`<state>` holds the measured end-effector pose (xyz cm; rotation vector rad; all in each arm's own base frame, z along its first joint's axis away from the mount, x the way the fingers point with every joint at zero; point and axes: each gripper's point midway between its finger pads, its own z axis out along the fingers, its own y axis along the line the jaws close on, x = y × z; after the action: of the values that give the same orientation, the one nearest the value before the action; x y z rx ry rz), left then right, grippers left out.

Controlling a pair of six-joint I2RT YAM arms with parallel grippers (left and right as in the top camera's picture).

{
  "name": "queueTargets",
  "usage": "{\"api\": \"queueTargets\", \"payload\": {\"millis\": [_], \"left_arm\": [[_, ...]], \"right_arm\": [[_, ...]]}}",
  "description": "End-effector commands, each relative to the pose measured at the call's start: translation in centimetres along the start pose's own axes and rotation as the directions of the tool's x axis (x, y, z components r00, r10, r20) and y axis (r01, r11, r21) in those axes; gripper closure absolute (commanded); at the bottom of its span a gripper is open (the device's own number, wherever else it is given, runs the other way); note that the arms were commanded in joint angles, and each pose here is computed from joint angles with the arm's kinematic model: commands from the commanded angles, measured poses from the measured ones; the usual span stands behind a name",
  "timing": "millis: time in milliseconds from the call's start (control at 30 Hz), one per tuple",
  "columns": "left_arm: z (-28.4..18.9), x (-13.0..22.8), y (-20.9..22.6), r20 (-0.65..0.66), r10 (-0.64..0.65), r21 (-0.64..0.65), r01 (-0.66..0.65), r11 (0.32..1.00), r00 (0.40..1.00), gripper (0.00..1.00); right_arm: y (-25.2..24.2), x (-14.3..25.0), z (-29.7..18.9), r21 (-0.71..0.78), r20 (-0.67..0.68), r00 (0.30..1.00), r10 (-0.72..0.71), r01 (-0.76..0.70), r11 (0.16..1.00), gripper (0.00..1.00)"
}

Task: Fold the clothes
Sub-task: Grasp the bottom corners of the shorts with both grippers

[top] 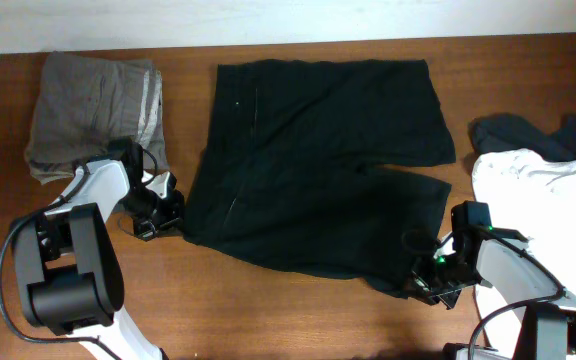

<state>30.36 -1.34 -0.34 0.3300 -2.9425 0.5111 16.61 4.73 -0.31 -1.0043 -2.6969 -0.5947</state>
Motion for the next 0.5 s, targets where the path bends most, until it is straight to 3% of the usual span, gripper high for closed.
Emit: {"api": "queueTargets", "payload": {"millis": [0, 33, 67, 267, 400, 467], "left_arm": [[0.4, 0.1, 0.3, -0.002, -0.015, 0.002, 0.015, 1.000, 1.000, 0.98], [0.3, 0.1, 0.3, -0.002, -0.017, 0.002, 0.017, 1.000, 1.000, 0.98], [0.3, 0.1, 0.3, -0.001, -0.018, 0.003, 0.018, 1.000, 1.000, 0.98], [0.3, 0.1, 0.4, -0.001, -0.010, 0.002, 0.010, 1.000, 1.000, 0.97], [0.3, 0.1, 0.4, -0.001, -0.011, 0.002, 0.011, 1.000, 1.000, 0.97], [0.3, 0.1, 0.4, -0.001, -0.011, 0.002, 0.011, 1.000, 1.000, 0.97]], "right_arm": [[-0.9, 0.3, 0.2, 0.041, -0.013, 1.000, -0.018, 0.019, 0.999, 0.78], [-0.9, 0.3, 0.2, 0.042, -0.013, 1.000, -0.018, 0.018, 0.999, 0.53], [-0.9, 0.4, 0.2, 0.044, -0.018, 1.000, -0.016, 0.016, 0.999, 0.43], [-1.4, 2.0, -0.5, 0.059, -0.055, 0.998, -0.012, 0.015, 0.998, 0.40], [0.0, 1.3, -2.5, 0.001, 0.062, 0.996, -0.070, 0.070, 0.998, 0.40], [0.2, 1.7, -3.1, -0.014, 0.085, 0.996, -0.030, 0.031, 0.999, 0.39]]}}
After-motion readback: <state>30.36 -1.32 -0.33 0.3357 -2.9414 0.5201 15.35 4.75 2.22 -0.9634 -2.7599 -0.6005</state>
